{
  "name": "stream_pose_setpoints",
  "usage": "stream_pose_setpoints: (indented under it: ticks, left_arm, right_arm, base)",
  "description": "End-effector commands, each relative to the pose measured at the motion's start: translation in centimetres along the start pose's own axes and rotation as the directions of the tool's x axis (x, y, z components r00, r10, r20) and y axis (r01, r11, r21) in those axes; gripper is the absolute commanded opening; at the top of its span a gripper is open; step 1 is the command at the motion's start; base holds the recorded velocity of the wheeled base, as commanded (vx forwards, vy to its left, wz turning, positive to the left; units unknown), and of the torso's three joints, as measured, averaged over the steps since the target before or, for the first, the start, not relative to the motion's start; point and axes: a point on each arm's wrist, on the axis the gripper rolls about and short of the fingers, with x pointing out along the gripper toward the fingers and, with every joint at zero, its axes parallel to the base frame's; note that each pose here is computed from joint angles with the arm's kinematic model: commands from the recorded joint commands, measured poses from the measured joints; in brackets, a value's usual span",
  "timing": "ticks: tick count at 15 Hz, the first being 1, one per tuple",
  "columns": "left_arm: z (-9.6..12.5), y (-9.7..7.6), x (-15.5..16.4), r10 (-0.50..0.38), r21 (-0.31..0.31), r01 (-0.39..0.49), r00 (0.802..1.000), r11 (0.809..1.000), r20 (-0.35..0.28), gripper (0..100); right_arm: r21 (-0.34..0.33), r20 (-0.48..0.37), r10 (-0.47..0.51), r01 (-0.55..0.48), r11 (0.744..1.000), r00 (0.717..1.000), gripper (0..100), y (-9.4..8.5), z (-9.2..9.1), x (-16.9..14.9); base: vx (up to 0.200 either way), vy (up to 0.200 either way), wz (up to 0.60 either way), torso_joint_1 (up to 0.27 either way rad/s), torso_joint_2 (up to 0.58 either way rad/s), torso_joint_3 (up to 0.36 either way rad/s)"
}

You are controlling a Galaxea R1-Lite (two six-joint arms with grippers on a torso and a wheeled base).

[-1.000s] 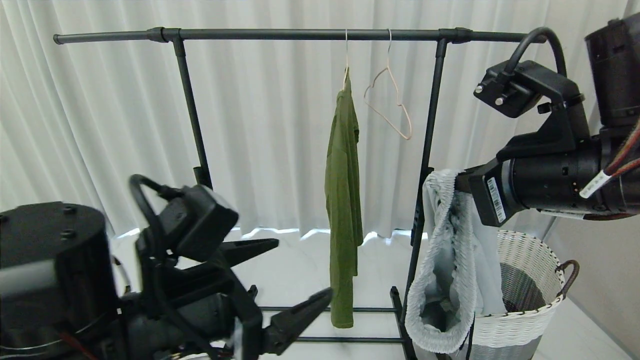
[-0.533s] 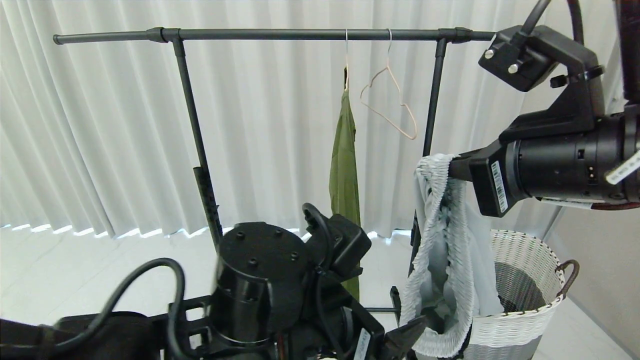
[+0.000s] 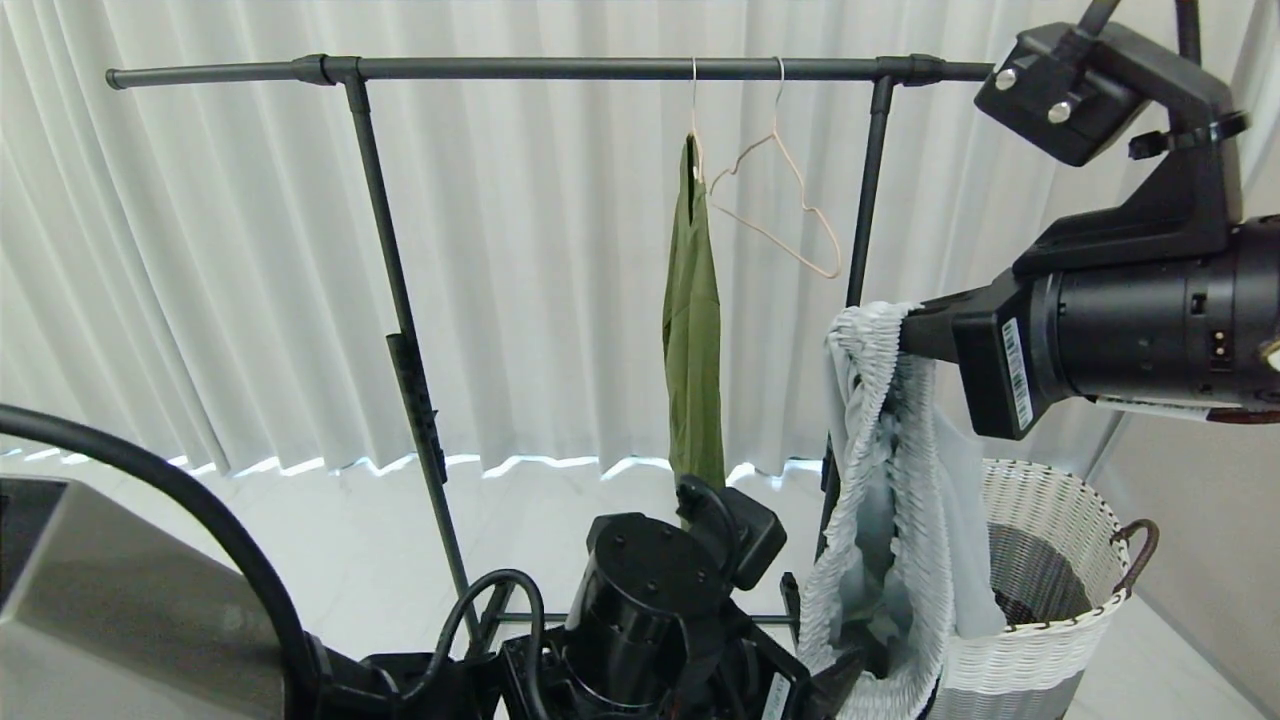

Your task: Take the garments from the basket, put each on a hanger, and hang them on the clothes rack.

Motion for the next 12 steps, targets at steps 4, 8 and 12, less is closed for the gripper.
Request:
stream_pose_setpoints:
  ticks: [4,8,12]
  left_arm:
    - [-1.3,0.2,-0.2,0.007,0.002,-0.007,0.999,1.0,-0.047,0]
    - [-2.0,-0.1,-1.3,-0.006,0.094,0.01,0.999,0.996,-0.043,0]
    - [-3.8,0.2,-3.0,-0.036,0.228,0.03,0.999,0.973,0.024,0]
  right_arm:
    - [-0.005,0.009,0.018,-0.018,1.0,1.0,0,0.4,0.1,-0.4]
    - [-0.008,0.003,0.019,-0.019,1.0,1.0,0,0.5,-0.1,-0.4]
    - [0.01,-0.004,0.022,-0.022,1.0,1.0,0,0.5,-0.2,-0.2]
  base:
    - [0.0,0.0,0.0,0.0,0.0,0.0]
    - [0.0,0.0,0.0,0.0,0.0,0.0]
    - [0.0,0.0,0.0,0.0,0.0,0.0]
